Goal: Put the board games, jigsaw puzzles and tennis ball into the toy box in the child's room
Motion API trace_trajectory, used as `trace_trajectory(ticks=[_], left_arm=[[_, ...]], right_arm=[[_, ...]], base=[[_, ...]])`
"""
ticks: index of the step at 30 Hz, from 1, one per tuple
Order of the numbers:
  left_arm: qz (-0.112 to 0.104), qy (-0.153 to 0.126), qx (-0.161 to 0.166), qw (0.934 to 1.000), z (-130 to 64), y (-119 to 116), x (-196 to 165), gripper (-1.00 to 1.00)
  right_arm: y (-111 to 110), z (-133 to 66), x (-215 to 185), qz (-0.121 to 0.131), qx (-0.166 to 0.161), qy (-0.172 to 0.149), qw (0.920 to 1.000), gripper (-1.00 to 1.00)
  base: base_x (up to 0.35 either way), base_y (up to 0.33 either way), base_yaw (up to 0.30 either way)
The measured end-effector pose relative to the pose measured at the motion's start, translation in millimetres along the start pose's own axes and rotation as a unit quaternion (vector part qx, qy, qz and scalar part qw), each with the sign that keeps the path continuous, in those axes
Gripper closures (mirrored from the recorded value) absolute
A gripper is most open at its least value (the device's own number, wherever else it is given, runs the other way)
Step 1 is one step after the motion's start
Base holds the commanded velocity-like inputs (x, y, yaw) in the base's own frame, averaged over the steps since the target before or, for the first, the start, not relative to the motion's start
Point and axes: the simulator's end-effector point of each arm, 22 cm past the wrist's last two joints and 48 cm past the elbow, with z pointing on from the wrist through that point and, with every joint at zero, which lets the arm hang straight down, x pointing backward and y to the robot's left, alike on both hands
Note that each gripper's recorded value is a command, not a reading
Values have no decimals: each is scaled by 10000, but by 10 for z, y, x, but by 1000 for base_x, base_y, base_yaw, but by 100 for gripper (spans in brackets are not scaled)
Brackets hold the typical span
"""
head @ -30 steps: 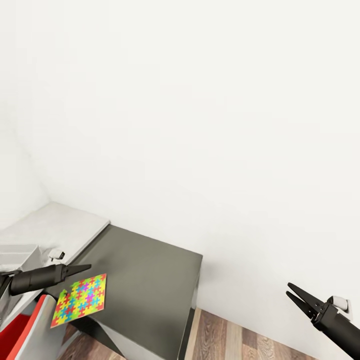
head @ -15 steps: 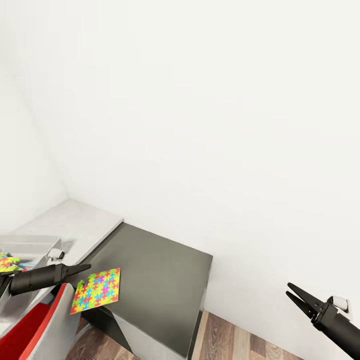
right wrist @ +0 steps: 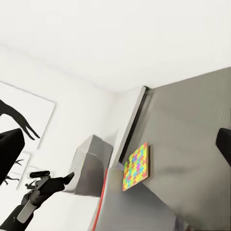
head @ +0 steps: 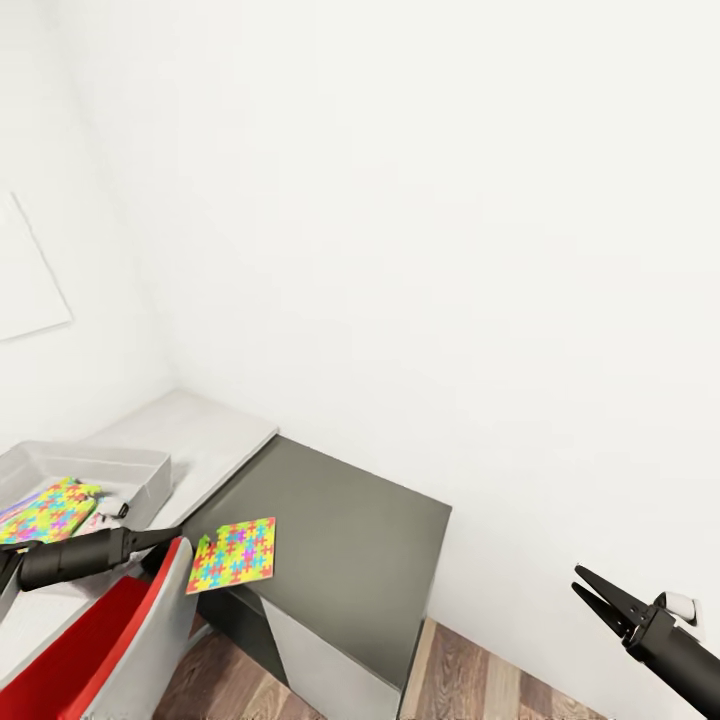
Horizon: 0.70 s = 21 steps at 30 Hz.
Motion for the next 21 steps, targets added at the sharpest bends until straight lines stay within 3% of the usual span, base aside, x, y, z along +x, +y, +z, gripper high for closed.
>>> trace_trajectory(ticks=[5,13,21], left_arm=[[6,-45,-4,10000,-18,0,-19,-100],[7,-54,-6,10000,-22,0,-23,-100],[9,-58,-13,10000,-29,4,-28,-100]], right_arm=[[5,0,0,-5,-3,0,10000,-100],[4,1,0,-5,1,3,10000,-100],[1,3,1,0,4,6,10000,-100]], base=[[-30,29,140],[-27,5,275],[-128,116,291]])
